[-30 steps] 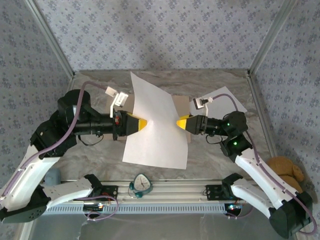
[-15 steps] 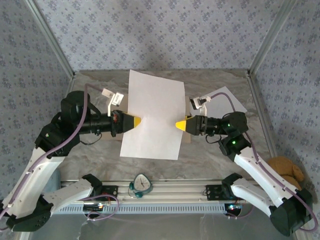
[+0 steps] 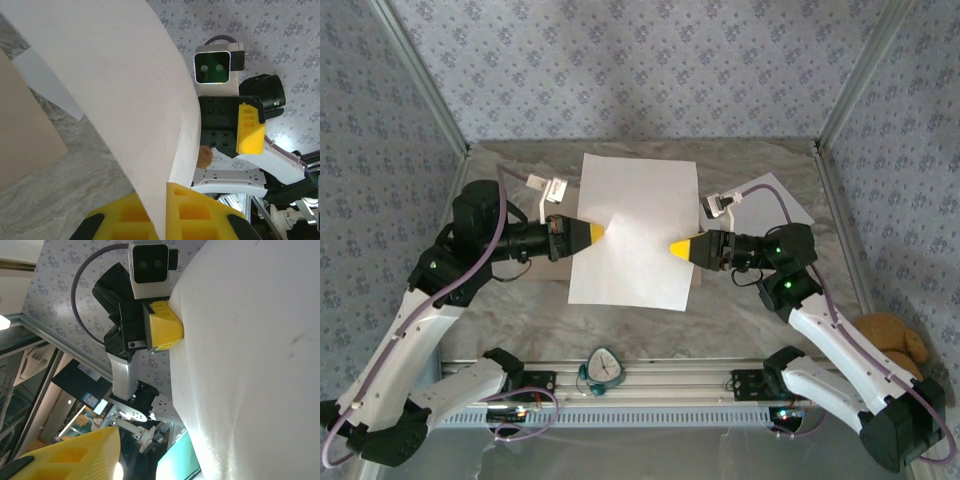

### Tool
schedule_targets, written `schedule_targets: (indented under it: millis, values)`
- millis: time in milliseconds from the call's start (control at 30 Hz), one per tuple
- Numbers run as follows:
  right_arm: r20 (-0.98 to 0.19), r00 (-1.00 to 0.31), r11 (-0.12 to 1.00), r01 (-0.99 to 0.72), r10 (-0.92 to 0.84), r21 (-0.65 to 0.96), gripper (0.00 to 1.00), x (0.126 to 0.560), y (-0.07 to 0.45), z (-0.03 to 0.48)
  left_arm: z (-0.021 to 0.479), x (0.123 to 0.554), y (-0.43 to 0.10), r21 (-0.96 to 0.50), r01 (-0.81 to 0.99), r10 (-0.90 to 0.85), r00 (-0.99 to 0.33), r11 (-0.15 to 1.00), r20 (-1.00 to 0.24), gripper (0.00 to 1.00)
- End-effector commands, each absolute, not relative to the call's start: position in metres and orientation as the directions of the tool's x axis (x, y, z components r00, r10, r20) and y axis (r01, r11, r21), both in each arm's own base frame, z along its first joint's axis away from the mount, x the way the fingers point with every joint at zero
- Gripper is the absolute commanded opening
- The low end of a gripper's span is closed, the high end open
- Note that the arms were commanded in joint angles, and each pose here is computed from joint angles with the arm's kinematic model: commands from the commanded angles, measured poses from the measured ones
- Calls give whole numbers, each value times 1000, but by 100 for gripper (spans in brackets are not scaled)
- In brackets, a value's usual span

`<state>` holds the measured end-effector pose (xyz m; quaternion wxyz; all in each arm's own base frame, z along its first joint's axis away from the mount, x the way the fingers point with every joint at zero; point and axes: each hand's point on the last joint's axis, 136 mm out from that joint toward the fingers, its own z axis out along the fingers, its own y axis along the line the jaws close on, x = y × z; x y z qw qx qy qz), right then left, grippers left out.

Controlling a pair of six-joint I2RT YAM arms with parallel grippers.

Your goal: Put the files into the folder

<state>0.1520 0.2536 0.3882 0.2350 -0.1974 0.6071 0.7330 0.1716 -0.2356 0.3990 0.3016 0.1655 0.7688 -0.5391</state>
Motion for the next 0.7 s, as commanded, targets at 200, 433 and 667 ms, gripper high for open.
schedule_targets:
  millis: [200, 433, 667]
  values:
    - [-603, -784, -101, -619, 149, 779, 46, 158, 247, 389, 417, 165, -236, -731, 616, -85, -744, 294, -662, 0]
    - [-599, -782, -84, -617, 170, 782, 44, 162, 243, 390, 417, 160, -236, -734, 621, -76, -747, 275, -660, 0]
    - [-594, -786, -80, -612, 173, 786, 38, 163, 241, 389, 412, 160, -240, -752, 611, -65, -764, 247, -642, 0]
